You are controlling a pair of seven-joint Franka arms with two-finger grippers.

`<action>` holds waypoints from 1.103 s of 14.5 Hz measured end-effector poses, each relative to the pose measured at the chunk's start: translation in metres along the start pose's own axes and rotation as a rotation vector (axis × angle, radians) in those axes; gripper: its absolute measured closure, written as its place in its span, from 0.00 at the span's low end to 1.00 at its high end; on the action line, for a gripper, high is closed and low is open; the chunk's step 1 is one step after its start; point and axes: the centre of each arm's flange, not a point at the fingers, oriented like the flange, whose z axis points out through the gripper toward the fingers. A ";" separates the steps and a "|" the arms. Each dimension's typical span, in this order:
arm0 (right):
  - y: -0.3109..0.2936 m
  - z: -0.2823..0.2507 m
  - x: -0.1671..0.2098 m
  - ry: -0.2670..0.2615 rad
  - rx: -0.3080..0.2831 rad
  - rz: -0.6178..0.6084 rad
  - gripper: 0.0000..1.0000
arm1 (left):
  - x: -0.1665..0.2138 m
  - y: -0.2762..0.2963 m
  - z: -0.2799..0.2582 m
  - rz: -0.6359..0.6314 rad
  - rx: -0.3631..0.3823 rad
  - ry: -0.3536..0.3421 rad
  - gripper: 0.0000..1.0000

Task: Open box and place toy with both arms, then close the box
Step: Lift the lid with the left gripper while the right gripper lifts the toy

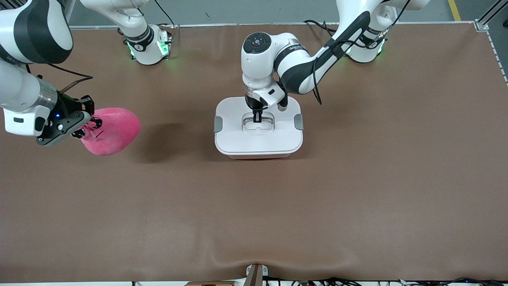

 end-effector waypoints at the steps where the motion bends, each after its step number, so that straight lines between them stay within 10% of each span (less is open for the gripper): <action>1: -0.002 0.000 0.001 -0.001 0.001 -0.003 0.90 | 0.000 0.000 -0.001 0.002 0.000 0.001 0.93; 16: -0.079 -0.013 0.041 0.012 -0.024 -0.167 0.90 | 0.011 0.023 -0.055 0.054 -0.003 0.093 0.93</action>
